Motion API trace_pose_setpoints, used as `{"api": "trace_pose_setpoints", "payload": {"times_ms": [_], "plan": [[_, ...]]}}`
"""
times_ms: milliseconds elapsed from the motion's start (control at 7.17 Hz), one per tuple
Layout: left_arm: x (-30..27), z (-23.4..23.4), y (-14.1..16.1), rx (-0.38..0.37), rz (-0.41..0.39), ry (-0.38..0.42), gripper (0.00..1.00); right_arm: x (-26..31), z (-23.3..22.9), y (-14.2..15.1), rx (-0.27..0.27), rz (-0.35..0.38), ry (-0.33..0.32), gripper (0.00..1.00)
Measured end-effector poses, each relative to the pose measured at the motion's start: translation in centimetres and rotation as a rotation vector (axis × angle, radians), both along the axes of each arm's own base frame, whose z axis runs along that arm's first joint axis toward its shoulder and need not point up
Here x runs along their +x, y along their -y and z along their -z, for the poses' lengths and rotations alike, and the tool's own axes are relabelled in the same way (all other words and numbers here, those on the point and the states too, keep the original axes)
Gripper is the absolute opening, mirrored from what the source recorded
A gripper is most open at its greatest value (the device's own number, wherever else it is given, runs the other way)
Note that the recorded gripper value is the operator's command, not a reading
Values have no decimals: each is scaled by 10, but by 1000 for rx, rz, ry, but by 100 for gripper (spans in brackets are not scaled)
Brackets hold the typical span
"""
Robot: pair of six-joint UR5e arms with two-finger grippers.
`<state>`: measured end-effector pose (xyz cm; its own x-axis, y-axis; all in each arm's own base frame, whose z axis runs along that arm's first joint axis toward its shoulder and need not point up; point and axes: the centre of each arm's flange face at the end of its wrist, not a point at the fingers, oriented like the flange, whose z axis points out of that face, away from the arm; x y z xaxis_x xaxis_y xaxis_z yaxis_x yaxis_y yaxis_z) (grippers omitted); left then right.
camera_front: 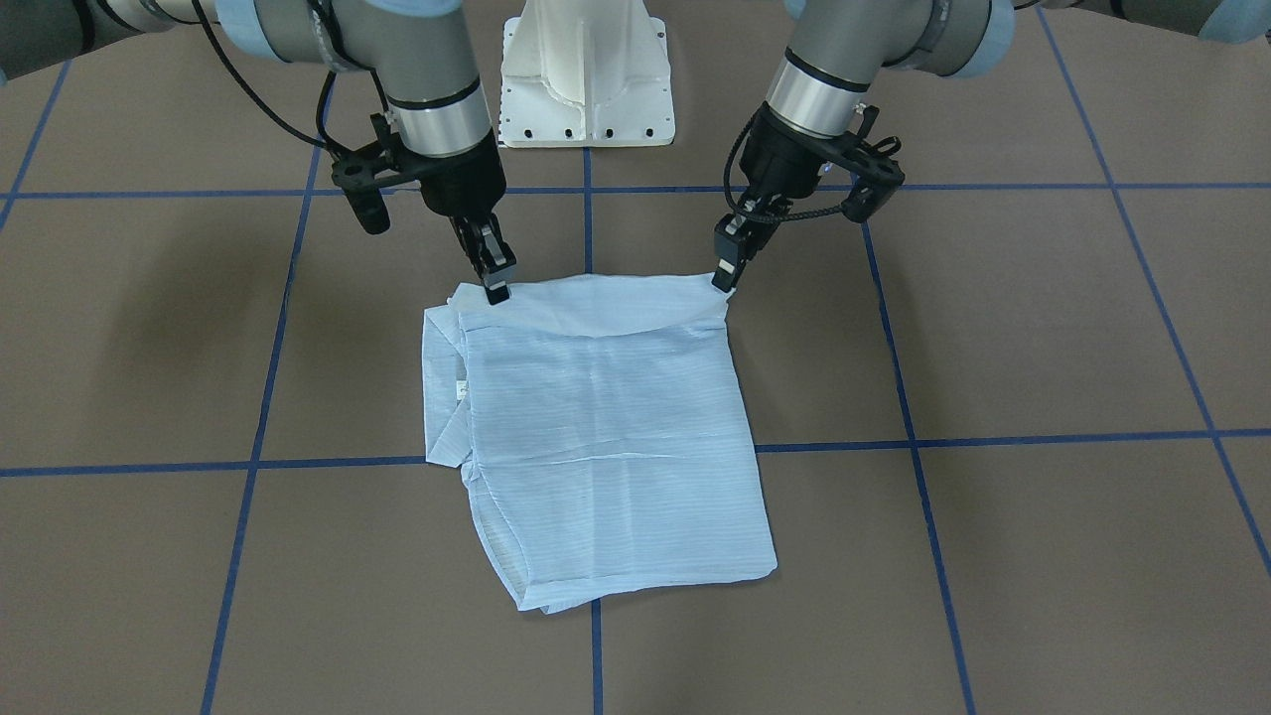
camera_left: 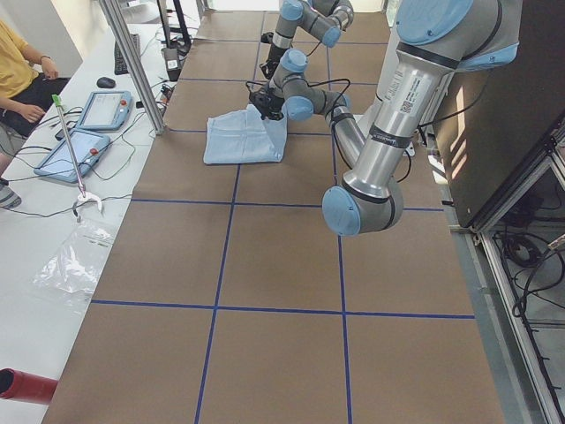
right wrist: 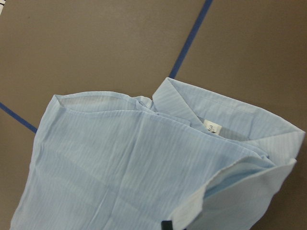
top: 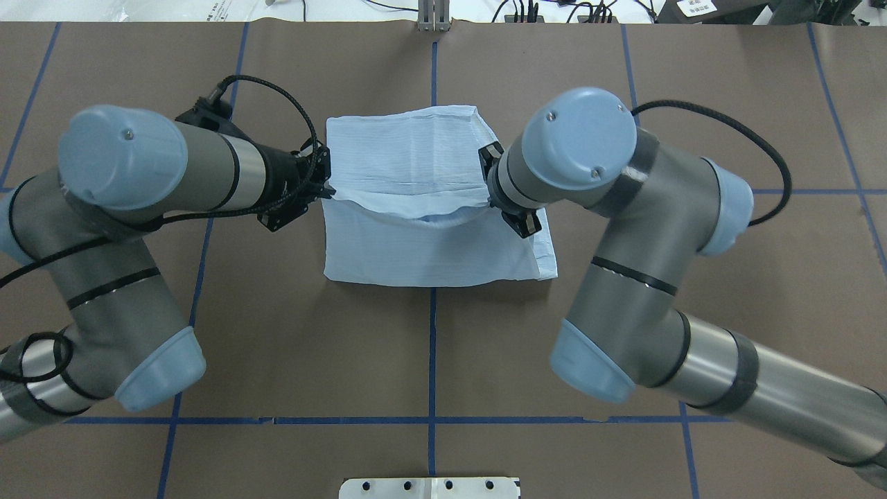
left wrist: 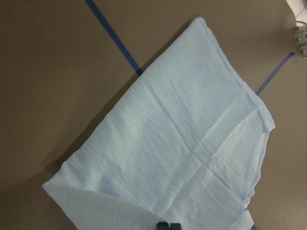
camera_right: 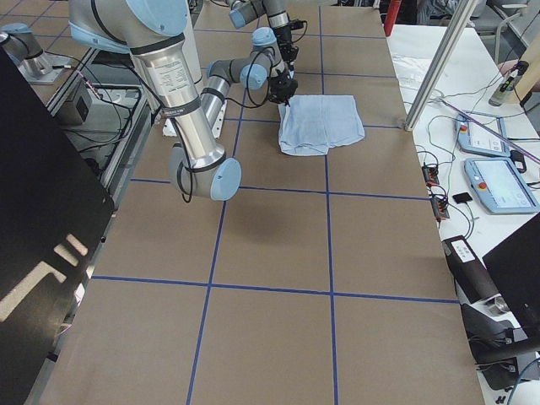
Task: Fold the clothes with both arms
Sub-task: 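Lift the near end with both grippers and fold it over toward the far end, then lay the folded end on the far edge and open both grippers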
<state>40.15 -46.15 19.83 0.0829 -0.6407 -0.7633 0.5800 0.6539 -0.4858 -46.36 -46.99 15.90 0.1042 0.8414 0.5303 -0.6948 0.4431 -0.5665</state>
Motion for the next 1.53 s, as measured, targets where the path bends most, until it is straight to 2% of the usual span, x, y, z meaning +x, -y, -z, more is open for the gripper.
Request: {"api": "trace_pose_setpoints", "payload": {"times_ms": [279, 418, 558, 836, 976, 1115, 1255, 1534], "plan": [[12, -25, 63, 18, 42, 42, 0, -23, 0, 70, 0, 27, -72, 0], [23, -43, 94, 22, 60, 49, 0, -41, -7, 102, 14, 36, -84, 0], [34, -60, 122, 26, 72, 60, 0, -58, -15, 129, 29, 43, -91, 0], [51, -84, 157, 37, 84, 76, 0, -80, -31, 161, 65, 76, -114, 0], [60, -90, 169, 37, 87, 84, 26, -88, -40, 171, 88, 93, -118, 52], [67, -95, 178, 43, 85, 97, 50, -97, -42, 181, 114, 114, -126, 84], [70, -103, 183, 62, 84, 116, 53, -105, -43, 190, 137, 131, -130, 99], [68, -112, 191, 117, 80, 155, 55, -90, -39, 217, 184, 154, -124, 99]]}}
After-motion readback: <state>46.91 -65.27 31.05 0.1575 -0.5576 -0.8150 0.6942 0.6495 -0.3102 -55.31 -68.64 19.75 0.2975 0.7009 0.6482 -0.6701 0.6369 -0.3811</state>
